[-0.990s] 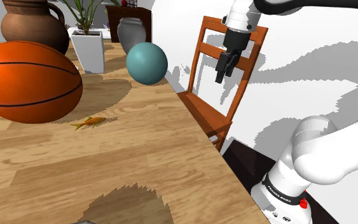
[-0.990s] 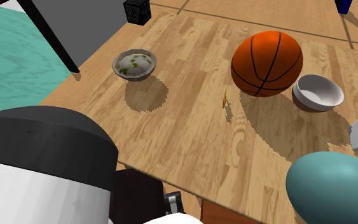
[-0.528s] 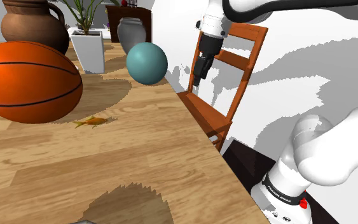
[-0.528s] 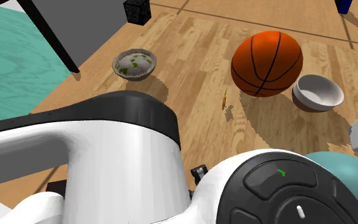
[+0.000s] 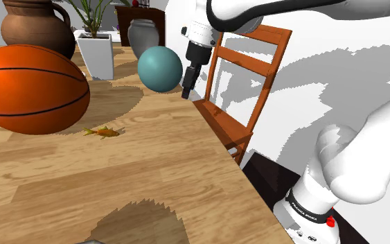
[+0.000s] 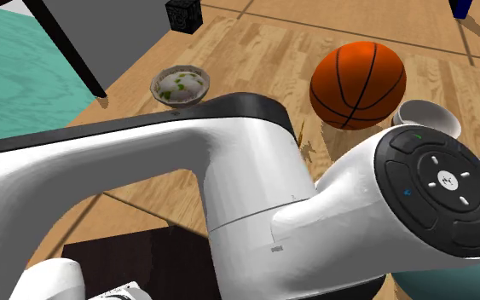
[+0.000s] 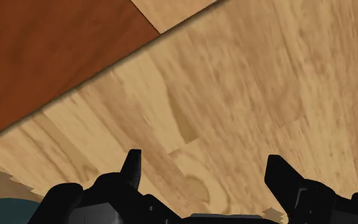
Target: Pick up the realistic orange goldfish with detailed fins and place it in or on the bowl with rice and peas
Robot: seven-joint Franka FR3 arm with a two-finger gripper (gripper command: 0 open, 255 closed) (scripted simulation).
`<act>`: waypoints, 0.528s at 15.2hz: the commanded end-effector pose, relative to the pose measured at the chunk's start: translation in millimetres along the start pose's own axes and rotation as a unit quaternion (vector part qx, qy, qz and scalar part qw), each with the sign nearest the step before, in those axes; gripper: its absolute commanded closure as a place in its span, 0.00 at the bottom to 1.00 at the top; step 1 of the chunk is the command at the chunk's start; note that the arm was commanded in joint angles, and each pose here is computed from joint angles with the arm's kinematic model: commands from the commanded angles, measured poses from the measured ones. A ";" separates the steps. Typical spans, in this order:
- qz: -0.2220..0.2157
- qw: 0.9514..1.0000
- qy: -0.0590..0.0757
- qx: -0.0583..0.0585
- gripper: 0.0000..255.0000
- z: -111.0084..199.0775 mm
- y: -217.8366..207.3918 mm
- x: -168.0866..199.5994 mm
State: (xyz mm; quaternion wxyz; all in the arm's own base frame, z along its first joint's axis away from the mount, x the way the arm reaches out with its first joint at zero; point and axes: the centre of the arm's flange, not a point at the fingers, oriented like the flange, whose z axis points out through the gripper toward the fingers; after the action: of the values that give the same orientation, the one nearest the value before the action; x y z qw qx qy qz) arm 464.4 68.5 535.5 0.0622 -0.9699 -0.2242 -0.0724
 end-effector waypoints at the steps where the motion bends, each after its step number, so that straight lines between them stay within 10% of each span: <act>1: -0.030 0.999 0.007 0.008 0.00 10.9 -9.7 17.7; 8: -0.132 0.990 0.031 0.035 0.00 39.1 -50.0 84.5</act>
State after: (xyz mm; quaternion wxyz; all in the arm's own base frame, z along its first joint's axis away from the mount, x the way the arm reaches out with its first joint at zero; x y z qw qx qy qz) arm 516.8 145.7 516.9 0.0890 -0.9324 -0.3362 -0.0987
